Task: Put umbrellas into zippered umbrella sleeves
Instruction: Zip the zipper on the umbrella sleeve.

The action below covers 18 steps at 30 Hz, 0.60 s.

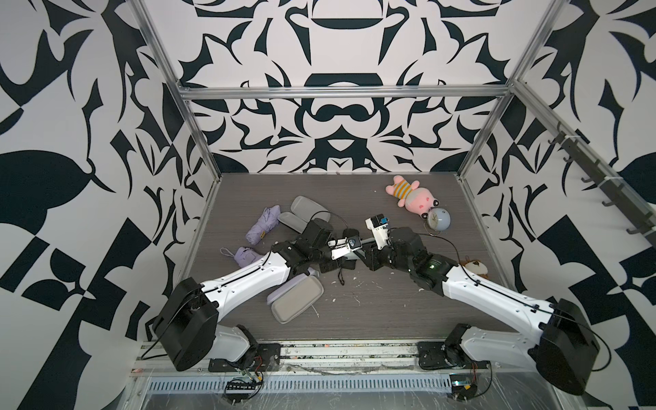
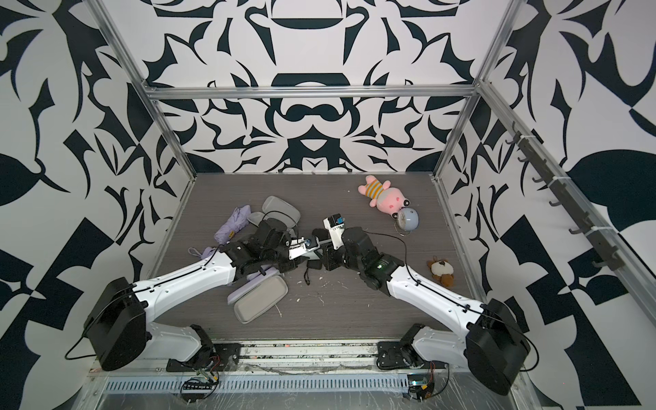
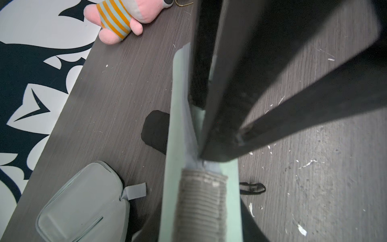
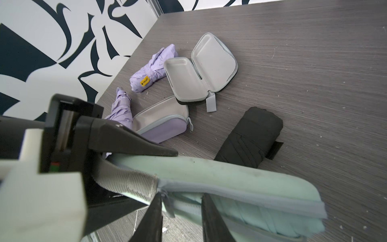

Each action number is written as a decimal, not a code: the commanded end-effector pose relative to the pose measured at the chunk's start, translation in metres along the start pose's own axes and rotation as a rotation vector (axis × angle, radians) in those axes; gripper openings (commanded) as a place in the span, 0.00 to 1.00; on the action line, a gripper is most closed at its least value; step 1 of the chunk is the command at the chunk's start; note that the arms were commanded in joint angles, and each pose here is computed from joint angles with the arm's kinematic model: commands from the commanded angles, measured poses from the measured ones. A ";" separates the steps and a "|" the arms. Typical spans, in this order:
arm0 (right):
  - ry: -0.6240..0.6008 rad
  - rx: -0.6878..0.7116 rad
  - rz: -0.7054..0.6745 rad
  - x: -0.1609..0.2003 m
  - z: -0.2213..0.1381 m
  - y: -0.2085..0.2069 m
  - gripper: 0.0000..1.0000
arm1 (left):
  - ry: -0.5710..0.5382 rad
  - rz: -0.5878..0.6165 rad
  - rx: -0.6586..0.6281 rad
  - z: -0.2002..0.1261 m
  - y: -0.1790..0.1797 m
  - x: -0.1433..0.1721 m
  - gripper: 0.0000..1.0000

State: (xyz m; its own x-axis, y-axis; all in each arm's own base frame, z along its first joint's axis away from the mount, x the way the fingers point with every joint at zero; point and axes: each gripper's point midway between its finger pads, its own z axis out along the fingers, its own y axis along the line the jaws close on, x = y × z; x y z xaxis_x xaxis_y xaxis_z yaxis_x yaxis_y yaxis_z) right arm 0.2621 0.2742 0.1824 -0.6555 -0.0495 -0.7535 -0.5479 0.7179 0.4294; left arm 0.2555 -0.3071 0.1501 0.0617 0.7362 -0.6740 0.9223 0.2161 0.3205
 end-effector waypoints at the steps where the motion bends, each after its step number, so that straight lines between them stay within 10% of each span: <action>1: -0.004 -0.063 -0.017 -0.006 0.000 0.016 0.33 | -0.182 0.034 -0.047 -0.015 0.021 -0.058 0.00; 18: 0.065 0.103 -0.053 0.011 0.023 -0.017 0.22 | -0.187 -0.075 0.020 -0.008 0.028 -0.063 0.00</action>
State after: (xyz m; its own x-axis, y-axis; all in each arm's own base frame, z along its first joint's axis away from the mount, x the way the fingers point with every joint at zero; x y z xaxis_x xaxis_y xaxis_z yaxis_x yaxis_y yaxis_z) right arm 0.2655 0.2791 0.1593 -0.6712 -0.1034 -0.7340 -0.5449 0.7402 0.3939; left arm 0.2749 -0.3095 0.1452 -0.0548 0.7265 -0.6850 0.9280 0.2902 0.2335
